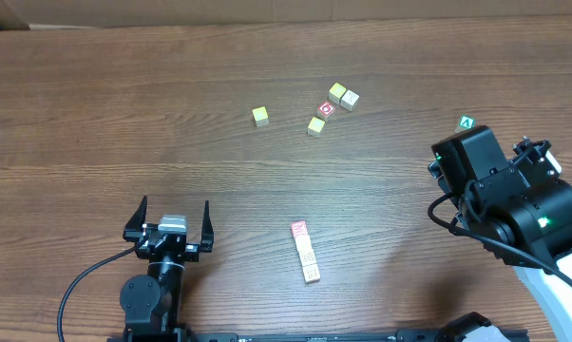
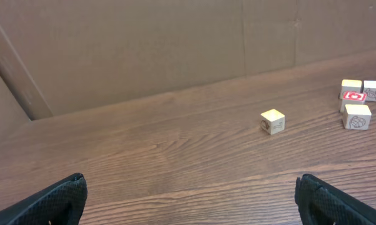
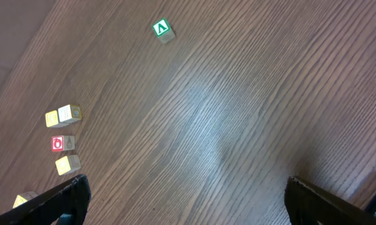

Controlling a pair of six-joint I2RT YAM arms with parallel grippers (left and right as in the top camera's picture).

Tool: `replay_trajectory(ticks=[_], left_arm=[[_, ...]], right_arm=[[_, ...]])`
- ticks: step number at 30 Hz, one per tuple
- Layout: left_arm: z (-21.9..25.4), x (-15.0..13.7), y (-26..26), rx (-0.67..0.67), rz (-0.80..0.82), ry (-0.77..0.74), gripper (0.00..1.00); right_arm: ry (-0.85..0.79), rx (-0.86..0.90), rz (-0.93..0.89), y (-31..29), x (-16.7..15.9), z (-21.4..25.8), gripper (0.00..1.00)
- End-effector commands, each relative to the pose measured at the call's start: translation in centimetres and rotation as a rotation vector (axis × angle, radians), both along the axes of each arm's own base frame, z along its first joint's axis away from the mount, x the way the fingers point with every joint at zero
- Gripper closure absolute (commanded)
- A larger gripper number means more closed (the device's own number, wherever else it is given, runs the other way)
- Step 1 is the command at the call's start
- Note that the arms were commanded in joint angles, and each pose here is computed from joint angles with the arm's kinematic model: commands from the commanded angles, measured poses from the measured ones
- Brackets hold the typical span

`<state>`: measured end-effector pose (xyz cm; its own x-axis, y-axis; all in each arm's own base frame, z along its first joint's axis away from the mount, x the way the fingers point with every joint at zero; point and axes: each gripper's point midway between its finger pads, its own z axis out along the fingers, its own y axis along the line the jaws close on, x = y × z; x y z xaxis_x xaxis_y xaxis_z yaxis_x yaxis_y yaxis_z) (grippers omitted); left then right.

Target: Flip 4 blocks

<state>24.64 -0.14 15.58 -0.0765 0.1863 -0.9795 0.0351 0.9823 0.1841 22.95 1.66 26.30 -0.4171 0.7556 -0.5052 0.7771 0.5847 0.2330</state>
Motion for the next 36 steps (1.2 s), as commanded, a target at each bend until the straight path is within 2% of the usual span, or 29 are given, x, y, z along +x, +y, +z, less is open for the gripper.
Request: replay_trajectory(ticks=[1,36], left_arm=[[0.00,-0.04,0.23,-0.016,0.012,-0.005,0.00],[0.03,-0.03,0.23,-0.033,0.013,-0.006,0.00]], right_arm=[[-0.031,0.002,-0.003,-0.09,0.30,0.90,0.00],[-0.031,0.002,-0.003,-0.09,0.31,0.90,0.00]])
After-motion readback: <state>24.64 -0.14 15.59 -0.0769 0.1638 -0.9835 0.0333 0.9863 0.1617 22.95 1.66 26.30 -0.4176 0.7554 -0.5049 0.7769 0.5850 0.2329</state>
